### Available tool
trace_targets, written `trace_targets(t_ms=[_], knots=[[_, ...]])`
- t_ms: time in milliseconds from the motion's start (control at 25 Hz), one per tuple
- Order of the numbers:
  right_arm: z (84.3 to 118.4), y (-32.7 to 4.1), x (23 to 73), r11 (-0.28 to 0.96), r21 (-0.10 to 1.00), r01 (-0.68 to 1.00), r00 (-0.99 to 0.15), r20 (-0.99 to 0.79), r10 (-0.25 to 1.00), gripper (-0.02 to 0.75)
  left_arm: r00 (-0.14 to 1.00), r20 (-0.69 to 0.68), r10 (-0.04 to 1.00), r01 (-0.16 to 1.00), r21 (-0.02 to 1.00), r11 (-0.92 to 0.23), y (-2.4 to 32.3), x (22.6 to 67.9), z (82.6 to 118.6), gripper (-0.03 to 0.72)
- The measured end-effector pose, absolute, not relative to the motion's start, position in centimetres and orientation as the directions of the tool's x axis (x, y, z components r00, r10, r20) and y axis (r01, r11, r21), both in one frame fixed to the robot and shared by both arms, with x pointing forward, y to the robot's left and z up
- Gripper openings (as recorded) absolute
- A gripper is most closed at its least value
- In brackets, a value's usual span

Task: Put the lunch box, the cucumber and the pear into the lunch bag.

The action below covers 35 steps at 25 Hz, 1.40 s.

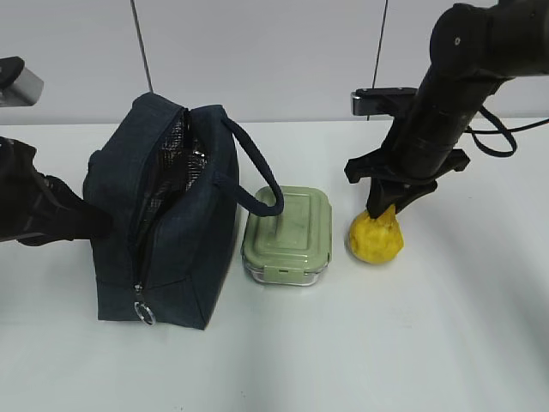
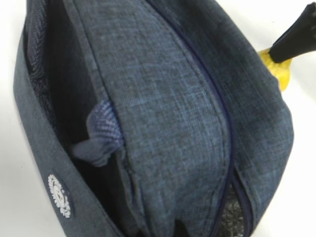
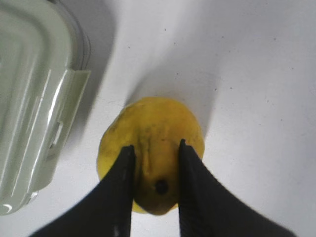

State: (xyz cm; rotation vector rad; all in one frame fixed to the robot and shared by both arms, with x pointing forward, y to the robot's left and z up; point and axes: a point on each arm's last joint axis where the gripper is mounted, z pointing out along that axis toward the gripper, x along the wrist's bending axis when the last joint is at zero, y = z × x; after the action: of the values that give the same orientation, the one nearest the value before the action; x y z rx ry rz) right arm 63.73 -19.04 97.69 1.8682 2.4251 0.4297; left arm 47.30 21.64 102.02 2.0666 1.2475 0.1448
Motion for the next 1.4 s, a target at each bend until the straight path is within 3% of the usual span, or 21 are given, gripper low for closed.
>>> trace_targets(t_ms=[120,320,400,560,960,1400], knots=[[99.8,-19.2,63.3,0.230,0.297,0.927,-0.276,0.125,0.953,0.162,0.528,-0.252,0.811,0.732,0.620,-0.284,21.6,47.3,102.0,0.003],[106.1,-19.1,61.9,0.228,0.445,0.866,-0.321,0.144,0.936,0.161,0.528,-0.252,0.811,0.732,0.620,-0.284,21.6,47.3,102.0,0.003],[109.4,-18.5,60.9,0.226,0.532,0.816,-0.385,0.209,0.899,0.161,0.528,-0.252,0.811,0.732,0.620,-0.284,21.6,47.3,102.0,0.003],[112.7,-16.1,59.7,0.254,0.618,0.744,-0.515,0.289,0.807,0.161,0.528,-0.251,0.811,0.731,0.620,-0.285,21.6,47.3,102.0,0.003],[113.3,-7.8,56.7,0.347,0.704,0.619,-0.687,0.272,0.673,0.160,0.528,-0.251,0.811,0.731,0.620,-0.285,21.6,47.3,102.0,0.003],[109.2,-4.4,58.5,0.340,0.694,0.634,-0.695,0.319,0.645,0.158,0.530,-0.251,0.810,0.732,0.619,-0.287,21.6,47.3,102.0,0.003]])
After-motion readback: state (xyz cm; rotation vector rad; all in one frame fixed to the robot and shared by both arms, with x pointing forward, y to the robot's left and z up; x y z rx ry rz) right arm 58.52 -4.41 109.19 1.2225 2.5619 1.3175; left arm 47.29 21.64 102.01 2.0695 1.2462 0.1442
